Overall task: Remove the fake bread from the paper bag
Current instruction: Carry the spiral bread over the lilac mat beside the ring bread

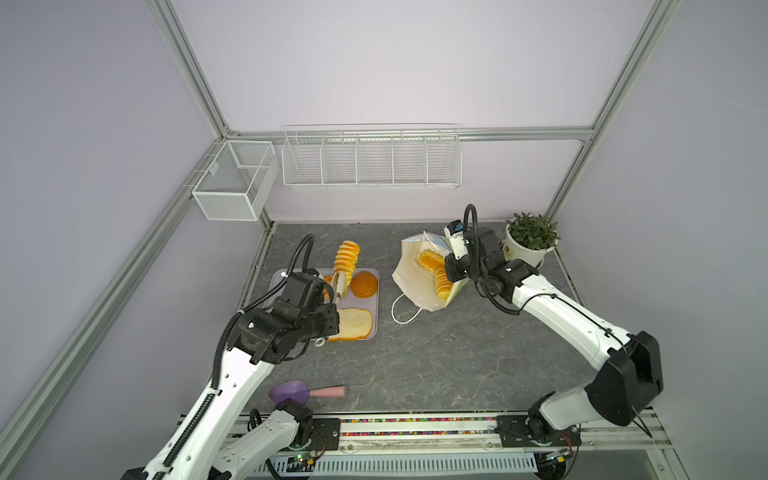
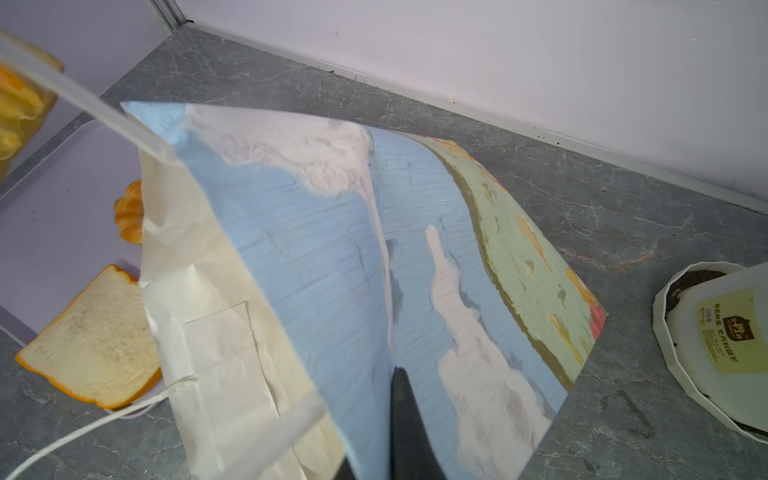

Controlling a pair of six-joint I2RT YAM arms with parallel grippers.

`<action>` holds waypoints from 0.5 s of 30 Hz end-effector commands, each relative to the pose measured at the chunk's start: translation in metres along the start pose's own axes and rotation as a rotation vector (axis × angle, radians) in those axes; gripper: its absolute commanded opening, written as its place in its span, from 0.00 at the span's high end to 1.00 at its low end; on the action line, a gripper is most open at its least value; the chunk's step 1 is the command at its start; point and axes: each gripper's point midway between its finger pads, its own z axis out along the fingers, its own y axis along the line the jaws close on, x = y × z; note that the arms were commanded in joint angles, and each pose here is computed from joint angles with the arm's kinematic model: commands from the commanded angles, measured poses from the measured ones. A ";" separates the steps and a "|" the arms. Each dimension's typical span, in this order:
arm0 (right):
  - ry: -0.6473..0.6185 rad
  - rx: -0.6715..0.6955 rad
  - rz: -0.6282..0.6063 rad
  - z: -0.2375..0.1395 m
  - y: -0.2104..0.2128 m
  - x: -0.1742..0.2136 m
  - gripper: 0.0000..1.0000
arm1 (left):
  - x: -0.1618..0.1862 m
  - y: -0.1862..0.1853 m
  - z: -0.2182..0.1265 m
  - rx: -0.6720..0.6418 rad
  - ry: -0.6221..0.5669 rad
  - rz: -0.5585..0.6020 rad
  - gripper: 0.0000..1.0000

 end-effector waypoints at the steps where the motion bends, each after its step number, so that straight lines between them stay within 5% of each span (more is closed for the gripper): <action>1: -0.013 0.007 0.006 -0.009 -0.007 0.001 0.93 | -0.016 0.010 0.009 -0.014 -0.026 0.030 1.00; 15: -0.006 -0.046 0.014 -0.011 0.001 0.002 0.93 | -0.054 0.098 0.065 -0.273 0.073 -0.096 1.00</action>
